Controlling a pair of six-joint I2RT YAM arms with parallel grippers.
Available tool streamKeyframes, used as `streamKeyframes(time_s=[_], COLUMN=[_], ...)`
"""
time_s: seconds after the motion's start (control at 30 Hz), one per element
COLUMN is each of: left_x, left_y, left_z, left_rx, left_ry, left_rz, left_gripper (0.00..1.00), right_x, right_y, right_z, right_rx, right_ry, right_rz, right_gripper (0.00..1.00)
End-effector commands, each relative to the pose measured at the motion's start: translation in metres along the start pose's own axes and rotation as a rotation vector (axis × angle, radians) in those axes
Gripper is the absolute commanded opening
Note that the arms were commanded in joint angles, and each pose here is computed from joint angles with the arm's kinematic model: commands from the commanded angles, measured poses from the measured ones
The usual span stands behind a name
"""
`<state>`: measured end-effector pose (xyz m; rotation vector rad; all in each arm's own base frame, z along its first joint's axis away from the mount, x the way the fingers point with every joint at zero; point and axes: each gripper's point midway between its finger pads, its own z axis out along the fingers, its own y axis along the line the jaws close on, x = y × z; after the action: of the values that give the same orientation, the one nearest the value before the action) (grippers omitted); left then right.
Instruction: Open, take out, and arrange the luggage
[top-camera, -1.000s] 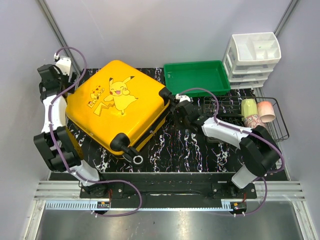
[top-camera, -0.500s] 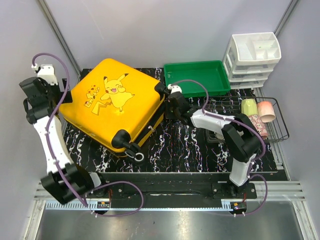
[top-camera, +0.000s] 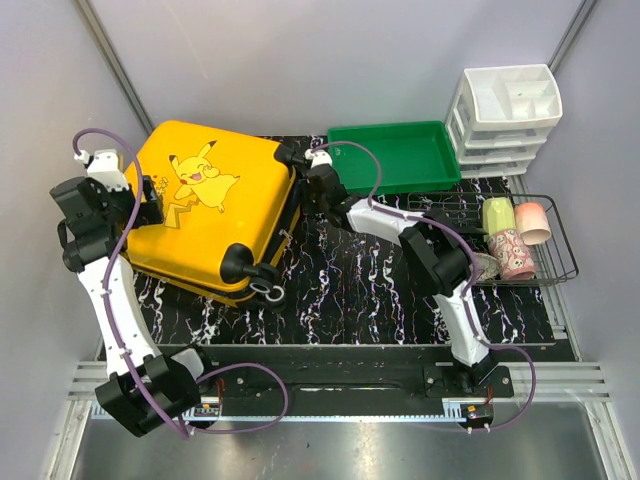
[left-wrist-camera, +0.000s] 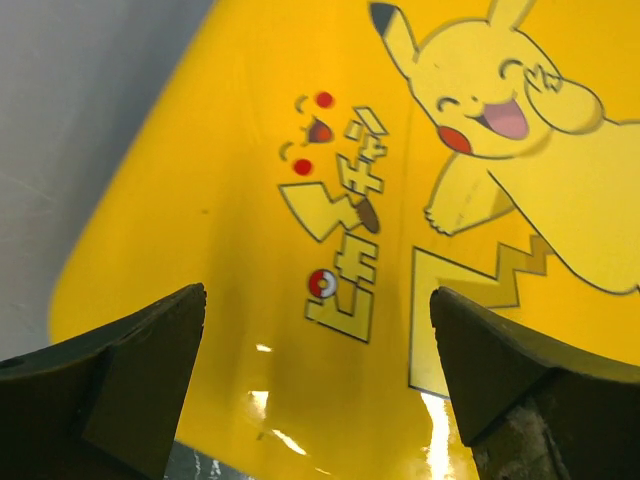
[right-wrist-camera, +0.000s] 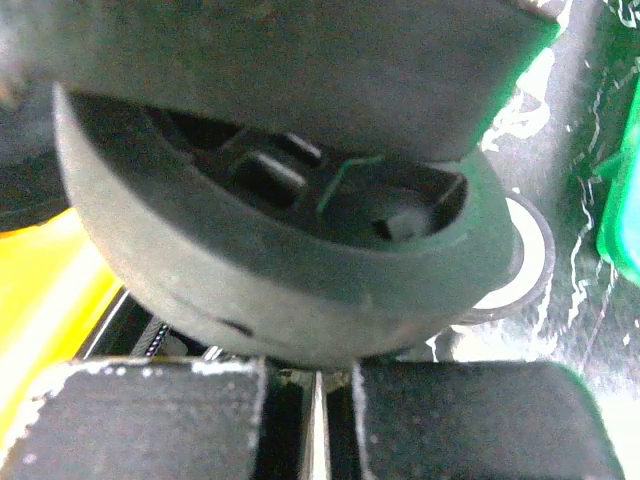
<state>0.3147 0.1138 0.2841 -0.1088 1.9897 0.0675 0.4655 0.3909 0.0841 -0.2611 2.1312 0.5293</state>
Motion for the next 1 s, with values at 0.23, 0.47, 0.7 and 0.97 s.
streamKeyframes(time_s=[0.23,0.47,0.7,0.97], left_x=[0.002,0.01,0.029,0.055], left_y=[-0.029,-0.04,-0.062,-0.097], left_z=[-0.011,-0.049,-0.076,-0.106], left_rx=[0.205,0.354,0.425,0.584], left_ry=[0.093,0.148,0.167,0.208], left_rz=[-0.04,0.02,0.077,0.108], left_gripper=[0.99,0.99,0.99,0.99], right_x=[-0.126,-0.104,-0.055,-0.02], right_y=[0.014,0.044,0.083,0.074], right_z=[0.022,-0.094,-0.222,-0.212], right_rx=[-0.079,-0.333,-0.609,-0.585], right_ry=[-0.326,-0.164,0.069,0.046], right_rz=[-0.101,-0.238,-0.288,-0.468], right_gripper=[0.06,0.59,0.98,0.89])
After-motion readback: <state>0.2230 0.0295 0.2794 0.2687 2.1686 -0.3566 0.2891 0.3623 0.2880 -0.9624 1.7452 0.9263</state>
